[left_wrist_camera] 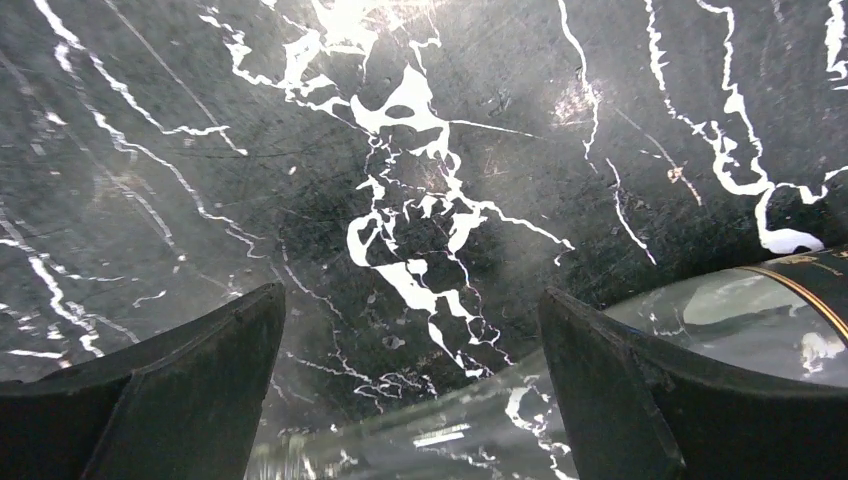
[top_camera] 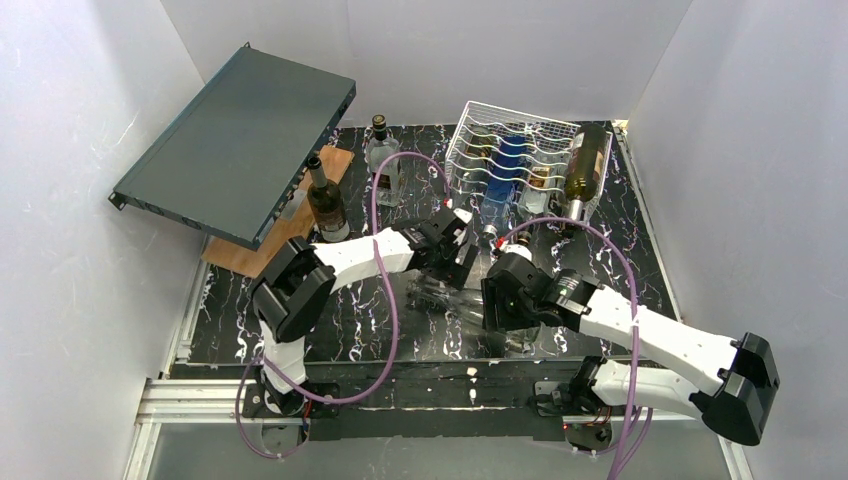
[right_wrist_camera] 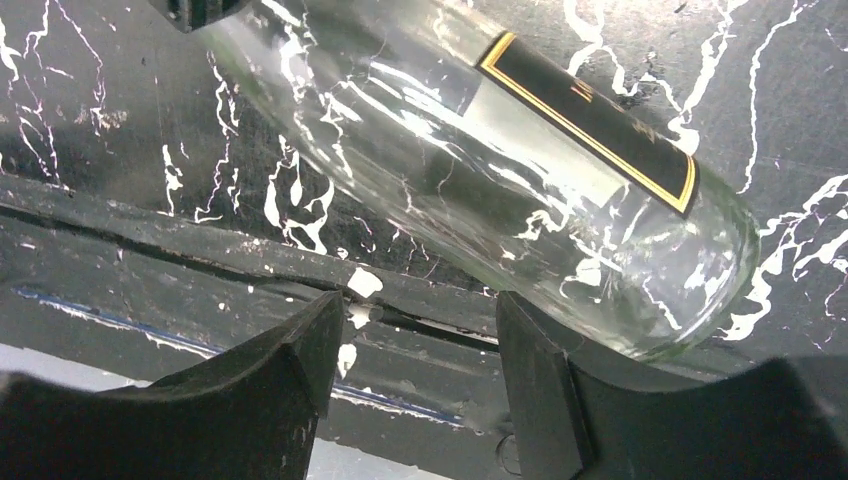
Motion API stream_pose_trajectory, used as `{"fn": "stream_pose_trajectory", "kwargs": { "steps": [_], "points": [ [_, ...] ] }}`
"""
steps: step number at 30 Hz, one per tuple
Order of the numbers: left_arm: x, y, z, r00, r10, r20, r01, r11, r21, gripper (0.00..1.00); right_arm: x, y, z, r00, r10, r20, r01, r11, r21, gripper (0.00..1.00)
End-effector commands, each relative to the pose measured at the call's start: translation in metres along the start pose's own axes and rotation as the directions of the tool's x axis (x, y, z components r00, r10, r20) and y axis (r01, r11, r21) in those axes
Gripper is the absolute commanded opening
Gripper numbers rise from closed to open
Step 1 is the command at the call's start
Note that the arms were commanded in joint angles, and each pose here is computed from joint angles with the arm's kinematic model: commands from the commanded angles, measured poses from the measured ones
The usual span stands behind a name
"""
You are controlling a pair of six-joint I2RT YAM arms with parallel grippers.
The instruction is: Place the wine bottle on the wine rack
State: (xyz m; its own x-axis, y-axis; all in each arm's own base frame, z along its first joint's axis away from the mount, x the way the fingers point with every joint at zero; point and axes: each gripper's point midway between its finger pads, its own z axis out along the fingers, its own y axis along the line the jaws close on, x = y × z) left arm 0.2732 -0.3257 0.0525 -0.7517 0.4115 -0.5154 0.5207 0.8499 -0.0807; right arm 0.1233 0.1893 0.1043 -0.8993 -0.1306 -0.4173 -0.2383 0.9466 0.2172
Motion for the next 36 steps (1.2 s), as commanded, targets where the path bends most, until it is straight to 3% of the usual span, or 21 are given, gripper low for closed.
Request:
{"fn": "stream_pose_trajectory", "kwargs": {
  "steps": [1, 9, 19, 27, 36],
  "points": [
    [0.003, -0.015, -0.005, 0.998, -0.045, -0.04, 0.048, 0.996, 0.073, 0.96, -0.015, -0.001, 0.0, 0.993, 0.068, 0.096, -0.068, 0.998, 0.0, 0.67],
    [0.036, -0.005, -0.022, 0.99, -0.121, -0.075, 0.126, 0.99, 0.061, 0.95, -0.015, -0.018, 0.022, 0.989, 0.07, 0.127, -0.082, 0.993, 0.09, 0.71],
    [0.051, -0.012, -0.036, 0.98, -0.167, -0.104, 0.179, 0.977, 0.114, 0.97, -0.048, 0.004, 0.035, 0.931, 0.301, 0.205, -0.295, 0.954, -0.061, 0.98],
    [0.051, -0.012, -0.043, 0.981, -0.172, -0.089, 0.182, 0.976, 0.12, 0.98, -0.056, -0.008, 0.065, 0.858, 0.499, 0.123, -0.494, 0.867, -0.067, 0.98],
    [0.057, -0.008, -0.057, 0.977, -0.198, -0.078, 0.207, 0.971, 0.121, 0.98, -0.054, -0.025, 0.085, 0.897, 0.43, 0.104, -0.439, 0.894, 0.092, 0.98]
  ]
}}
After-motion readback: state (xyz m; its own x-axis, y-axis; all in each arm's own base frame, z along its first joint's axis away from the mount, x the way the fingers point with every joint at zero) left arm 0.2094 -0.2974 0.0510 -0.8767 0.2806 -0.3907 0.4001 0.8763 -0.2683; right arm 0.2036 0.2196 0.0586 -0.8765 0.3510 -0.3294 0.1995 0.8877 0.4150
